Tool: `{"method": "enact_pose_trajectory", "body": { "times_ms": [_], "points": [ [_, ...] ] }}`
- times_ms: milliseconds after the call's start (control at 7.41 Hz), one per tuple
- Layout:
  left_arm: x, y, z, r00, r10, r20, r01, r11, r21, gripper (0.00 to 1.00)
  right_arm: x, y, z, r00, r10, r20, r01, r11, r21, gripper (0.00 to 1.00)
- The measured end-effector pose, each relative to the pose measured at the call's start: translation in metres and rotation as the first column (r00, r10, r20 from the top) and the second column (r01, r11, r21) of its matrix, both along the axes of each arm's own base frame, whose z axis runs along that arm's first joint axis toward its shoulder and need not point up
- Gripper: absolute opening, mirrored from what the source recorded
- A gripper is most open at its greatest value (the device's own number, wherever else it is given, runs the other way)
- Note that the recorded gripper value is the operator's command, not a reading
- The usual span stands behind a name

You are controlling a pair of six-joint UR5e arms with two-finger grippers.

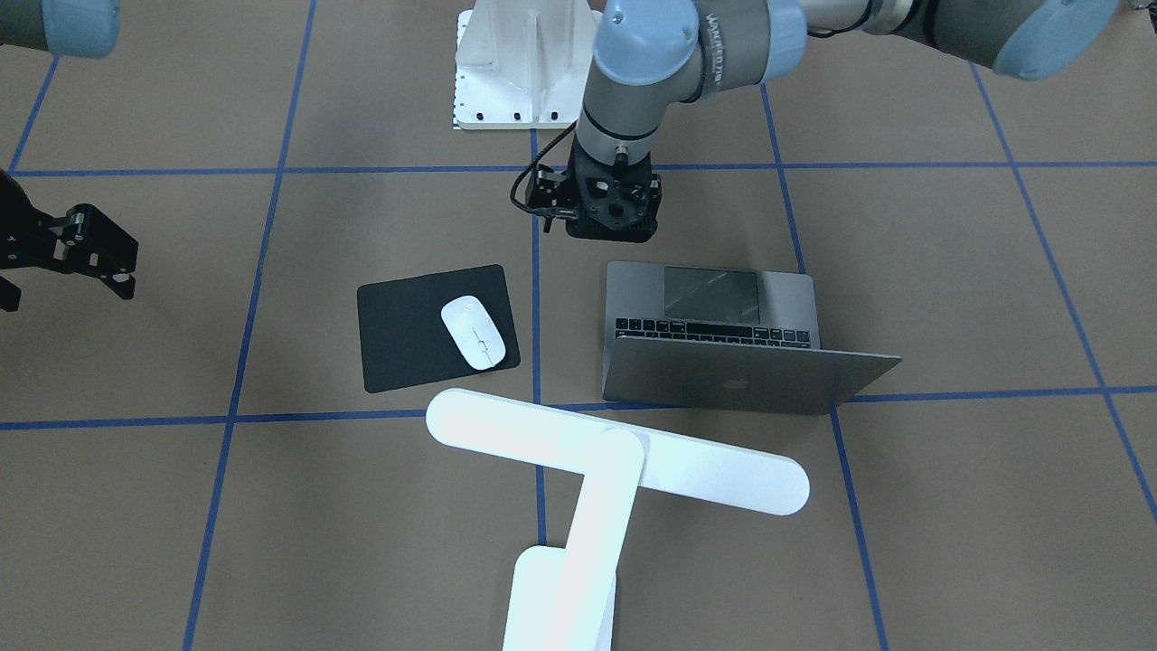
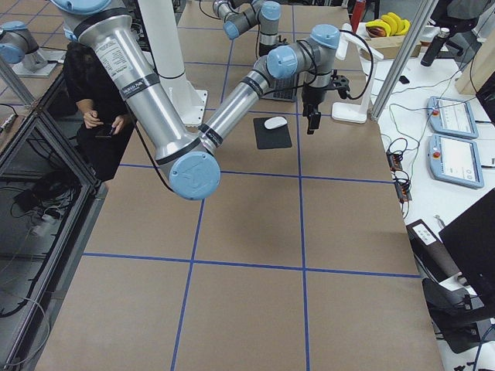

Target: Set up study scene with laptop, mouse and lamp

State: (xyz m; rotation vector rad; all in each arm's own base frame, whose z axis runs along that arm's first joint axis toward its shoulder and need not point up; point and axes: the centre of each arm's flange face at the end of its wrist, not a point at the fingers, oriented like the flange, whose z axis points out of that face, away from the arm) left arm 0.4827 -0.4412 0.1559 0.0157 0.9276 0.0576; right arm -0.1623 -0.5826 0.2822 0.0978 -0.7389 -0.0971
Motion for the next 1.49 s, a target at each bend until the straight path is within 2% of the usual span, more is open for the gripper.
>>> {"method": "enact_pose_trajectory", "body": {
  "times_ms": [135,270,540,810,945,1485],
  "points": [
    [-0.026,-0.003,0.019,1.000,0.011,0.010,-0.011,0.999,0.042,1.00,0.011,-0.010,0.028,1.000,0.022,0.011,-0.022,0.999,0.025,1.00],
    [-0.058,-0.010,0.047,0.999,0.029,0.030,-0.031,0.995,0.091,1.00,0.036,-0.024,0.064,0.998,0.063,0.011,-0.064,0.998,0.012,1.00],
    [-0.142,-0.034,0.120,0.995,0.076,0.069,-0.085,0.987,0.139,1.00,0.080,-0.034,0.114,0.991,0.131,0.007,-0.130,0.990,-0.054,1.00],
    [-0.240,-0.050,0.202,0.989,0.105,0.102,-0.122,0.977,0.176,1.00,0.104,-0.022,0.154,0.988,0.153,0.029,-0.148,0.980,-0.131,1.00],
    [-0.284,-0.057,0.237,0.988,0.113,0.109,-0.132,0.973,0.188,1.00,0.116,-0.015,0.171,0.987,0.160,0.032,-0.154,0.976,-0.153,1.00],
    [-0.434,-0.082,0.367,0.986,0.116,0.116,-0.136,0.973,0.185,1.00,0.166,0.021,0.227,0.987,0.158,0.015,-0.154,0.974,-0.165,1.00]
  ]
}}
